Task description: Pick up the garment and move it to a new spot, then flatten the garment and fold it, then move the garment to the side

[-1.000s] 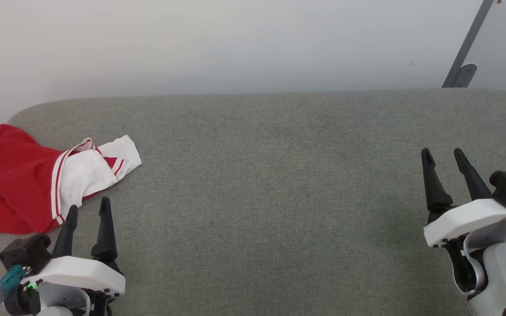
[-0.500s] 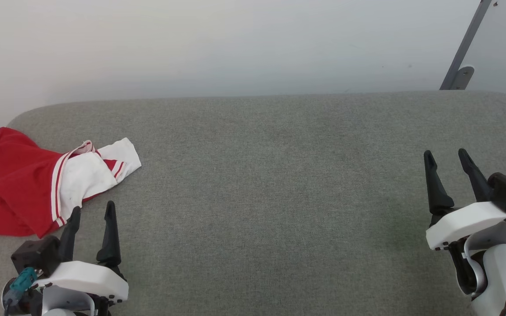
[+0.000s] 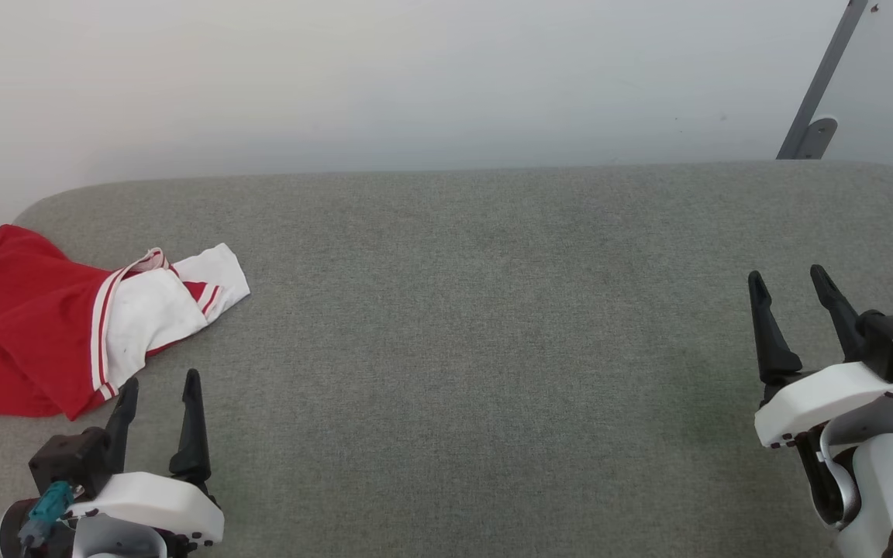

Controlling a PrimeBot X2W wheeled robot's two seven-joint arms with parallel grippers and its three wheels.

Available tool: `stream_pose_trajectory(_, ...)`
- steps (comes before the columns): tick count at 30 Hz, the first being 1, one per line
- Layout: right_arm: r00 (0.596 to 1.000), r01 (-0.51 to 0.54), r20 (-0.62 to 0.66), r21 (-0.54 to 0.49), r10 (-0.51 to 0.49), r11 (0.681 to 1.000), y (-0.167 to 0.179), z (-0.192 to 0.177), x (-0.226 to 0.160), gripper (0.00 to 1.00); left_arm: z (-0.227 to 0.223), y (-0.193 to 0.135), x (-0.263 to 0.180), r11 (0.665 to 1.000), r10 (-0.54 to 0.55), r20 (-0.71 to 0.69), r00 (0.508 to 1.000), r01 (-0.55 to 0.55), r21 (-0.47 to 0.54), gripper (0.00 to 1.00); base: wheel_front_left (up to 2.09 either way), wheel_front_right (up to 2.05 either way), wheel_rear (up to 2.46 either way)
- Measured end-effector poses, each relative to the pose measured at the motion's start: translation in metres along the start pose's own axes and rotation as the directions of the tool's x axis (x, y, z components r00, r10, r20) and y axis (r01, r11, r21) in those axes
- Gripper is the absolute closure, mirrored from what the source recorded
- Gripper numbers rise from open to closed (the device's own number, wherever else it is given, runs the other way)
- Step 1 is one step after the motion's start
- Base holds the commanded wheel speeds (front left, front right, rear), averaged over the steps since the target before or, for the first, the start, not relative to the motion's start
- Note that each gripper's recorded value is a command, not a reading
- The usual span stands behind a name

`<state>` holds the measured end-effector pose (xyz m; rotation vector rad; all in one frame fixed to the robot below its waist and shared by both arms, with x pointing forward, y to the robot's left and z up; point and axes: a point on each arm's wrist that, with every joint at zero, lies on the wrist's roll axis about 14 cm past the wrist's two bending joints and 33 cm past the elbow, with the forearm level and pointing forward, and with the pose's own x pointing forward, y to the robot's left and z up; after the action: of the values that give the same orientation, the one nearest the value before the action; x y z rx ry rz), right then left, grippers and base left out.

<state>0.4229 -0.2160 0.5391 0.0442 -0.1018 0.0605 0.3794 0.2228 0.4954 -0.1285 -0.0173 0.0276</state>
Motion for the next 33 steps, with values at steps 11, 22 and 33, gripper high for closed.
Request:
stream_pose_trajectory(11,1.0,-0.013,0.013,-0.06,0.014,0.998,0.0,0.003,0.002,0.0,-0.002,0.001,0.0,0.999,-0.004,0.001,1.0,0.004,0.041,0.0,0.0,0.0,0.0)
stream_pose_trajectory(22,0.999,-0.042,0.022,-0.088,0.044,0.995,0.008,0.003,0.01,0.0,0.0,0.012,-0.005,0.997,0.027,0.014,1.0,-0.028,0.067,0.0,0.0,0.0,0.0)
stream_pose_trajectory(33,0.966,-0.259,-0.01,-0.037,0.259,0.965,0.098,-0.016,0.035,0.0,0.003,0.077,-0.058,0.966,0.258,0.03,0.966,-0.259,0.028,0.0,0.0,0.0,0.0)
